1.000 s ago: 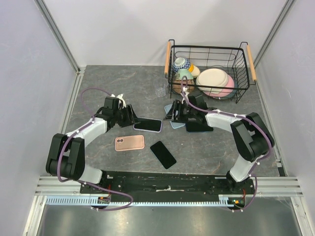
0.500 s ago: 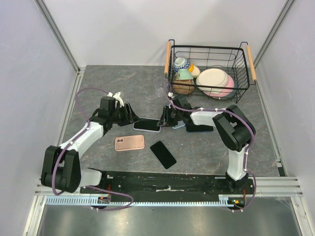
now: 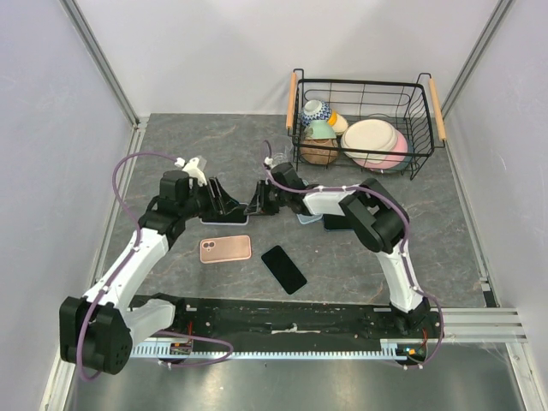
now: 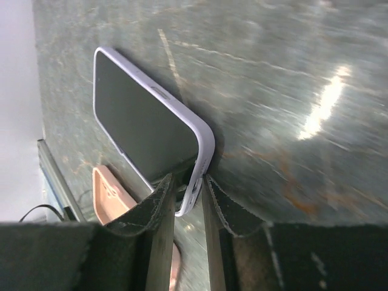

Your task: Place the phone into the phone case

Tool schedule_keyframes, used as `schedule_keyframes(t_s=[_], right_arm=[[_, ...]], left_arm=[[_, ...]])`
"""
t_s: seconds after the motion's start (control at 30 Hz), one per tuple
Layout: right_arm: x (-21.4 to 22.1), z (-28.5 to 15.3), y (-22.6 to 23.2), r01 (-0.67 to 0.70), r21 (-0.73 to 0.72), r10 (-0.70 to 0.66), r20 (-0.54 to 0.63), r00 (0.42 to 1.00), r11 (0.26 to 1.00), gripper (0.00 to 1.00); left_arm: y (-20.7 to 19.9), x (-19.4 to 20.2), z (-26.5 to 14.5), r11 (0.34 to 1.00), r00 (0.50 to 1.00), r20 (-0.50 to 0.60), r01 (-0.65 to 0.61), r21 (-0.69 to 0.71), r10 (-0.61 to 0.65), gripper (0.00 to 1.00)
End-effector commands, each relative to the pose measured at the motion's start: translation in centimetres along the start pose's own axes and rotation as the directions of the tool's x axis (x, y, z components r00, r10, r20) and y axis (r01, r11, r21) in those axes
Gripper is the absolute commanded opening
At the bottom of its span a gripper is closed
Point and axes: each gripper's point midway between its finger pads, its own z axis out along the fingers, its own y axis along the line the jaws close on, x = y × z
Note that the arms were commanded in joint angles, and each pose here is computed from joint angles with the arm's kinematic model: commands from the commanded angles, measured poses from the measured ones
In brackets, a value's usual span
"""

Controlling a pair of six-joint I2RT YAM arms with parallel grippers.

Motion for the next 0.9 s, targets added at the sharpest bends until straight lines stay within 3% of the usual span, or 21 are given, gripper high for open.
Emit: schedule_keyframes(t_s=[0.0, 0.23, 0.47, 0.87], right_arm=[[2.1, 3.5, 2.2, -0.006, -0.052, 0.004, -0.045, 0.999, 0.999, 0.32], [1.9, 3.3, 2.9, 0.032, -0.056, -0.034, -0.04, 0.999, 0.998, 0.36], [1.2, -0.4, 3.9, 0.111, -0.022, -0.111, -0.004, 0.994, 0.994, 0.47], [4.9, -3.9, 2.2, 0.121, 0.022, -0.119, -0.086, 0.989, 0.992, 0.47]], left_arm=[[-0.1, -0.1, -1.0, 1.0, 1.0, 0.022, -0.004, -0.001, 0.004, 0.57], [-0.2, -0.3, -0.9, 1.0, 1.0, 0.022, -0.011, -0.001, 0.011, 0.57], [-0.1, -0.4, -0.5, 1.0, 1.0, 0.018, -0.01, 0.001, 0.01, 0.57], [0.4, 0.9, 0.1, 1.0, 1.0, -0.006, 0.01, 0.006, -0.01, 0.57]])
